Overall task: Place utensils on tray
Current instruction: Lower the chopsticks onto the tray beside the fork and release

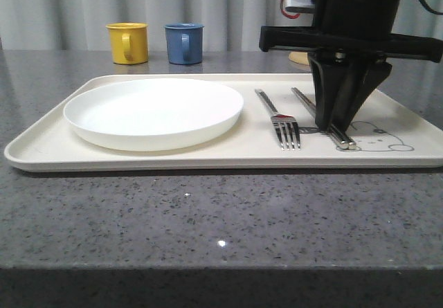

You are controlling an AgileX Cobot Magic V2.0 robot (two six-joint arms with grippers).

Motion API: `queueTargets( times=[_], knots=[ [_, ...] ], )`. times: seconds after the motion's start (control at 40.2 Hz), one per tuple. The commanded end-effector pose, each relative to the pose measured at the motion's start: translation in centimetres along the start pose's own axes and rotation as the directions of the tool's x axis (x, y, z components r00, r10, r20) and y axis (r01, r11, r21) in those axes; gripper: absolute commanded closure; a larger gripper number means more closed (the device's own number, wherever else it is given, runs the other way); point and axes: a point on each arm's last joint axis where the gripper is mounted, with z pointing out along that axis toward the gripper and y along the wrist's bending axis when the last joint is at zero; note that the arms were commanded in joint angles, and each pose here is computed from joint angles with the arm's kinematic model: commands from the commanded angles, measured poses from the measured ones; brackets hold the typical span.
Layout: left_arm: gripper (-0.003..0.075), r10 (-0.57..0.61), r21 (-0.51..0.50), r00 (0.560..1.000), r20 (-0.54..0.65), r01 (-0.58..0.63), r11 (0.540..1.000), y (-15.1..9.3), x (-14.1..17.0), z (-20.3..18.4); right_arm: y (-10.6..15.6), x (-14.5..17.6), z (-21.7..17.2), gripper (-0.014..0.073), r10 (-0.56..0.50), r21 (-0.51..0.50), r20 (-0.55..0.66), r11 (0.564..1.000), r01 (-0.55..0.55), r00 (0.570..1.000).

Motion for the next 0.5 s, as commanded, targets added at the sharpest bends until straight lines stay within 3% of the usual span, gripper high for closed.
queueTargets(
  times=[0.0, 0.1, 0.299, 0.473],
  knots=[
    [0.0739, -0.011, -0.004, 0.996, 0.091, 0.011, 1.000, 0.1, -1.5, -0.1, 0.3, -0.2, -2.3, 0.0610, 0.005, -0.044, 0.082, 0.999, -0.002, 0.997],
    [0.0739, -0.011, -0.004, 0.996, 0.091, 0.011, 1.000, 0.1, -1.5, -0.1, 0.2, -0.2, -2.3, 0.0585, 0.010, -0.043, 0.080, 0.999, -0.007, 0.997],
    [0.0739, -0.011, -0.004, 0.996, 0.091, 0.011, 1.000, 0.1, -1.5, -0.1, 0.1, -0.1, -3.3, 0.0369, 0.002, -0.041, 0.117, 0.999, 0.003, 0.993],
    [0.0739, -0.011, -0.004, 0.996, 0.091, 0.011, 1.000, 0.1, -1.5, -0.1, -0.5, -0.1, -6.2, 0.0248, -0.032, 0.012, 0.201, 0.999, 0.030, 0.979]
  ],
)
